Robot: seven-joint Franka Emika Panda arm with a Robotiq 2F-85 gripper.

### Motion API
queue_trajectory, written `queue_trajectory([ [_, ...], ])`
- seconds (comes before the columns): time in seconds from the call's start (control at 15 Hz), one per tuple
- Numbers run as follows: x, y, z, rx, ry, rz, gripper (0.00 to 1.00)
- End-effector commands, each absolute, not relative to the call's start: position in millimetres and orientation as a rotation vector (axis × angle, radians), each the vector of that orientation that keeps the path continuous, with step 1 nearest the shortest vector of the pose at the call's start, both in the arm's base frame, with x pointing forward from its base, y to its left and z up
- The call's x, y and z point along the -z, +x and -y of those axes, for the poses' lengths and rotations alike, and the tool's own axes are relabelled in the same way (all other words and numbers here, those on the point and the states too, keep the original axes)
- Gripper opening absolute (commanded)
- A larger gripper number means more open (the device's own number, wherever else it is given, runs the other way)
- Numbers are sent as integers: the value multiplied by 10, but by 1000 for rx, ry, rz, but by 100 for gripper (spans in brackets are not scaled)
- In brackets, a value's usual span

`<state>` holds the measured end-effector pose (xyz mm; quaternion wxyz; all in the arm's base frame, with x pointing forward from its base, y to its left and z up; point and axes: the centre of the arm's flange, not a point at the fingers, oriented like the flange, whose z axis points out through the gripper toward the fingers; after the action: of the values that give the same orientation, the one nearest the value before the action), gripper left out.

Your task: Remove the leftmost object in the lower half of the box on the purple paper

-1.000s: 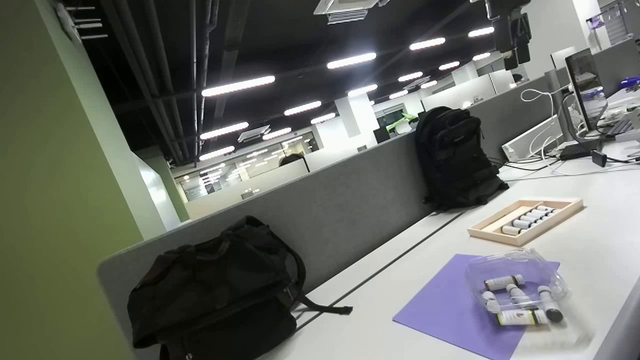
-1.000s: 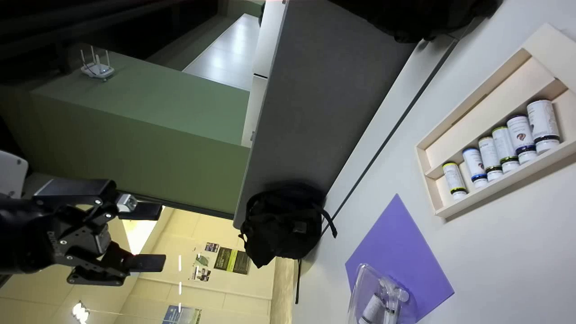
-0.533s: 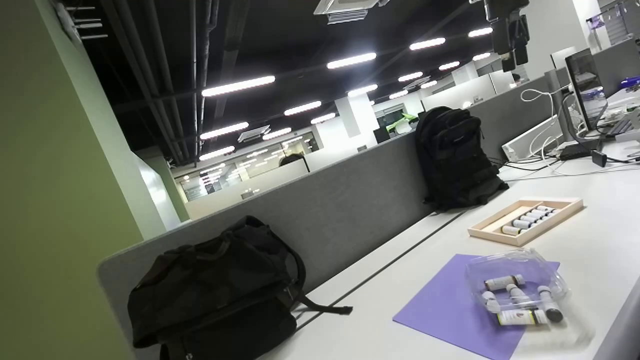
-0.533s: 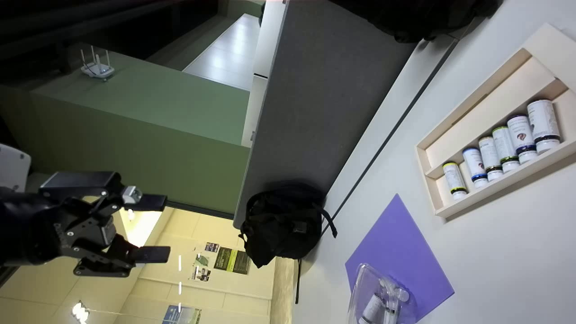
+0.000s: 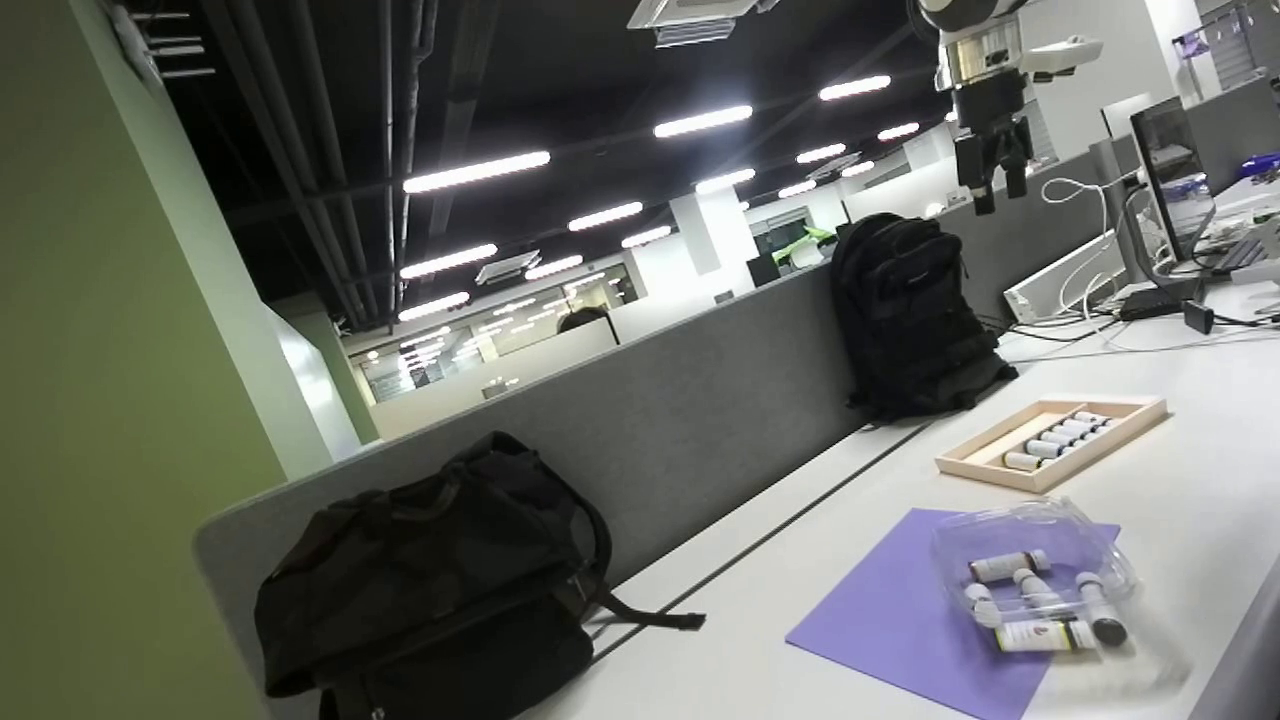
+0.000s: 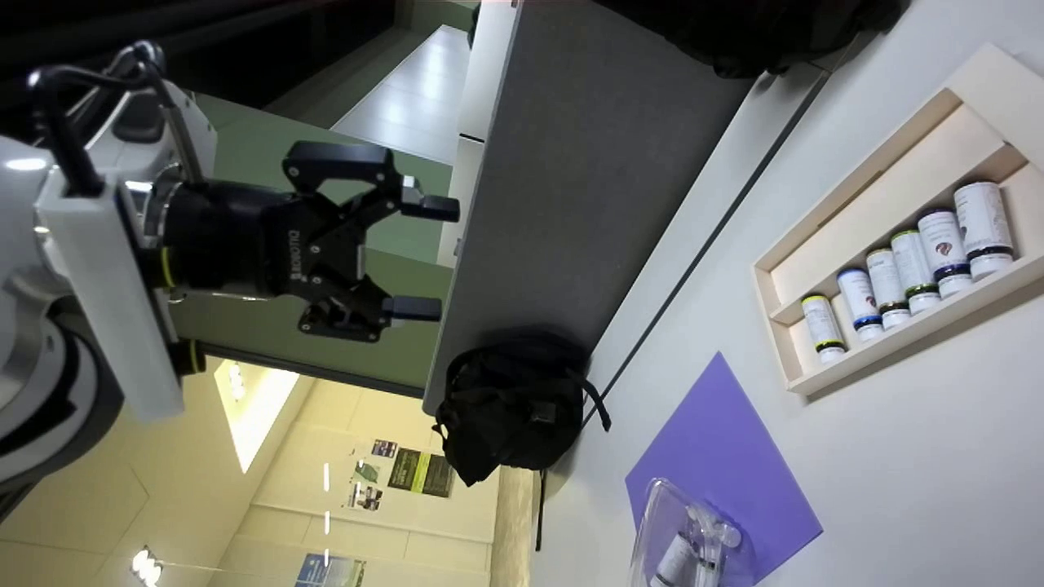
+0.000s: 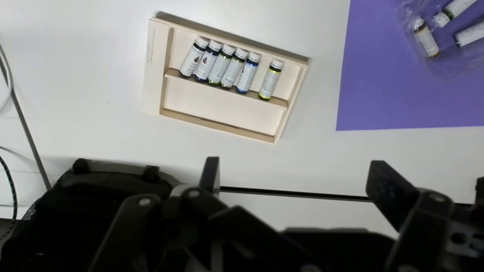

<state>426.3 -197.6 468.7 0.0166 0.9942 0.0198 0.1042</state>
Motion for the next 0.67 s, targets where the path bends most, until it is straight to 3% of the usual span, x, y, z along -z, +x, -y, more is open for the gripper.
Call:
queue_trajectory([
  [0.0, -4635, 4288, 1980, -309, 3091, -63, 100],
  [0.4, -4743, 4211, 1909, -345, 3086, -78, 100],
  [0.6, -4356, 4683, 2176, -370, 3053, 23, 100],
])
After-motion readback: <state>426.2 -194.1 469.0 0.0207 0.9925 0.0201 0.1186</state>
